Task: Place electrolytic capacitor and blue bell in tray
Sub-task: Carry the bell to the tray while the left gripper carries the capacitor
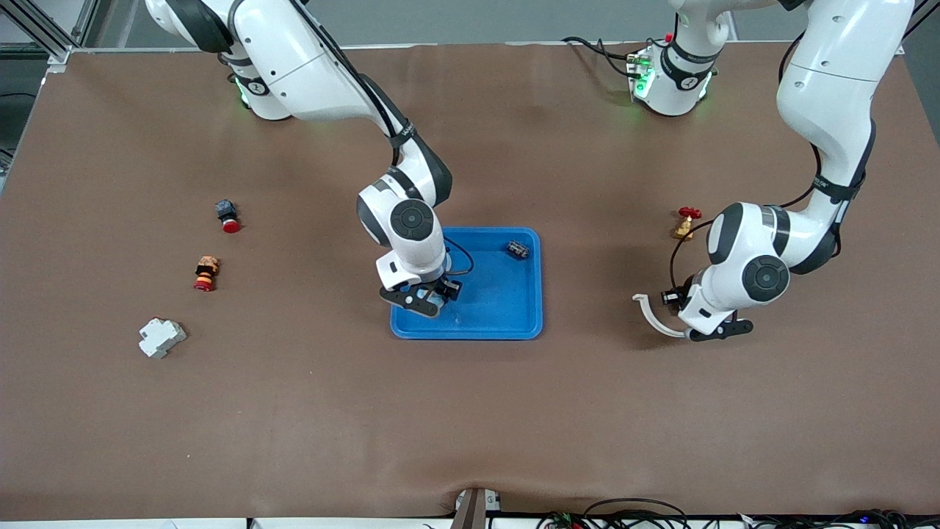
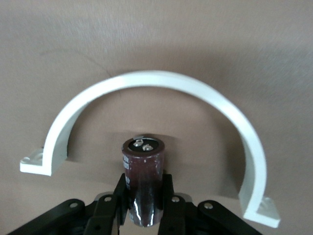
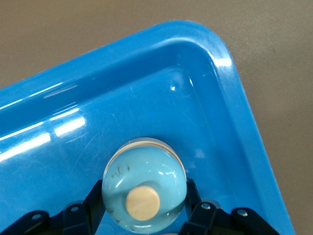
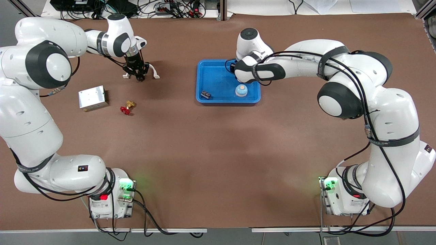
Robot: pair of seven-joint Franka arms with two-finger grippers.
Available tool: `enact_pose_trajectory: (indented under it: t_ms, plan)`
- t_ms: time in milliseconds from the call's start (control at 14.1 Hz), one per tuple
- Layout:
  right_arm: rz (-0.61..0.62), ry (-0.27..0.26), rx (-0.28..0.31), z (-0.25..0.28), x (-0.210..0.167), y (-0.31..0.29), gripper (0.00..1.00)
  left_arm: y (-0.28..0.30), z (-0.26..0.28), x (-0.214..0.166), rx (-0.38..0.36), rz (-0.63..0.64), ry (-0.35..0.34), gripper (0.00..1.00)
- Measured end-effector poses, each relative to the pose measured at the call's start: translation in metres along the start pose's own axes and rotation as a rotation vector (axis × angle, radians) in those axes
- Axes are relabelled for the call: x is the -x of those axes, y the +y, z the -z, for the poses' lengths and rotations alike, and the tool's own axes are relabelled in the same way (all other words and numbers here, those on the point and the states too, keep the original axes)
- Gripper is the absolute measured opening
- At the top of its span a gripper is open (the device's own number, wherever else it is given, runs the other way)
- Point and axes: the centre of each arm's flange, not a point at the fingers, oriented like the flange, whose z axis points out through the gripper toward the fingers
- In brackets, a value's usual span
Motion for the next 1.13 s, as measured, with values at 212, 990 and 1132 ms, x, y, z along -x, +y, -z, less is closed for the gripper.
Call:
enact_pose_trajectory:
  t_ms: [212,990,1132]
  plan:
    - [-0.01,0.005,-0.005,-0.002,0.002,-0.001,0.68,0.013,0.041,-0.012,-0.012,0.062,-0.04,0.3]
    - [-0.035,0.023,-0.005,0.004,-0.012,-0.001,1.0,0.227,0.142,0.042,0.092,0.658,-0.009,0.3]
    - [-0.023,0.021,0.006,0.014,-0.022,0.002,1.0,0.268,0.134,0.055,0.128,0.714,0.005,0.3]
